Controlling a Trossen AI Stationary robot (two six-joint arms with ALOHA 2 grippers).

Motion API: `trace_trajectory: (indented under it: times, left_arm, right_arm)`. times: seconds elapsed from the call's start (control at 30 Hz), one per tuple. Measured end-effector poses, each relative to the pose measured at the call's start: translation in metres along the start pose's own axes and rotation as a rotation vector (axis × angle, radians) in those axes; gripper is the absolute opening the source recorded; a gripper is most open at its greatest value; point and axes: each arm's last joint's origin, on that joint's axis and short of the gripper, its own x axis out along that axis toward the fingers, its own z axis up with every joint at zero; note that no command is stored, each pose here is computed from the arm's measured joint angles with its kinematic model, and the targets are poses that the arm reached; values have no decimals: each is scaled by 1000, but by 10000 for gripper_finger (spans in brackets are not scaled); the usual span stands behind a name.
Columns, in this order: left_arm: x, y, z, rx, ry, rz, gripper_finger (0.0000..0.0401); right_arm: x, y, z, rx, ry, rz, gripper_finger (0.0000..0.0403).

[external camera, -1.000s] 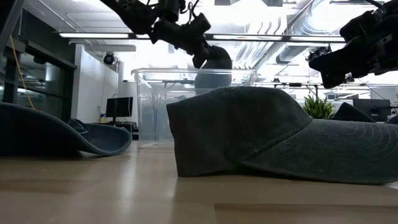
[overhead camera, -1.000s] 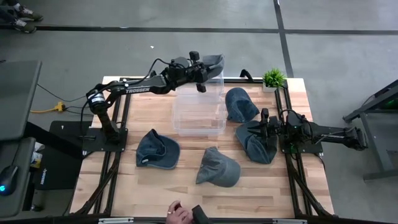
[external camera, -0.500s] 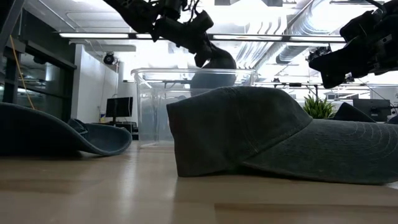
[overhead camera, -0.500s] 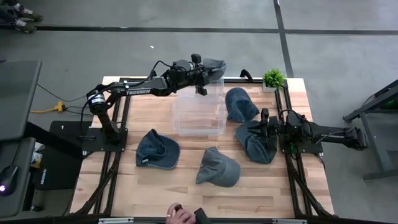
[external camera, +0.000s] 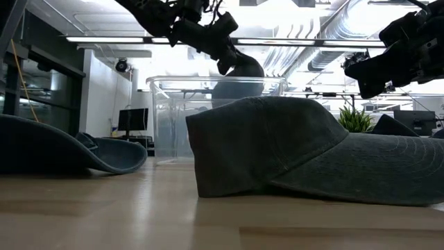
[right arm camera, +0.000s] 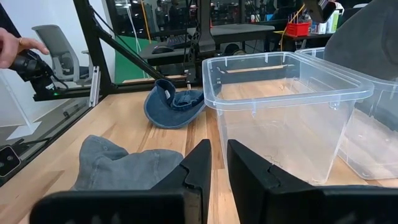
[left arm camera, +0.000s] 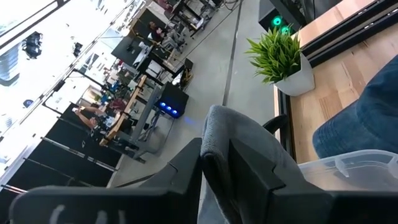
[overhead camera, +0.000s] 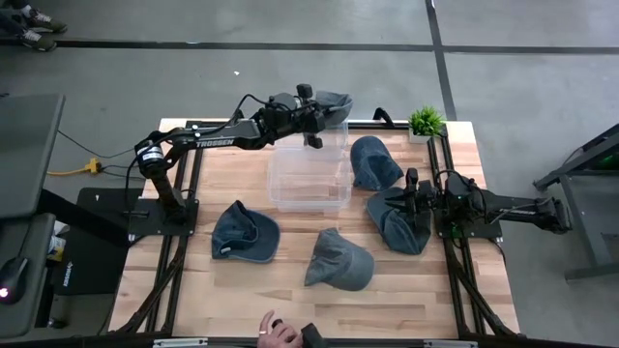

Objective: Pick & Place hat
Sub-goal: Put the top gray cap into the top transparent bin, then put the gray cap into the top transparent bin

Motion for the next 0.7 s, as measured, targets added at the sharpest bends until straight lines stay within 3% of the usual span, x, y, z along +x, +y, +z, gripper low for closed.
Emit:
trace_trajectory:
  times: [0.2,0.47,0.7]
  left_arm:
    - [0,1,0,-67,-1,9,149]
    - [-2,-3,9,-71,56,99,257]
    - [-9,-10,38,15,35,240,287]
  right_arm:
    - [0,0,0,0,0,0,47]
    - [0,0,0,0,0,0,51]
    - [0,0,0,0,0,0,51]
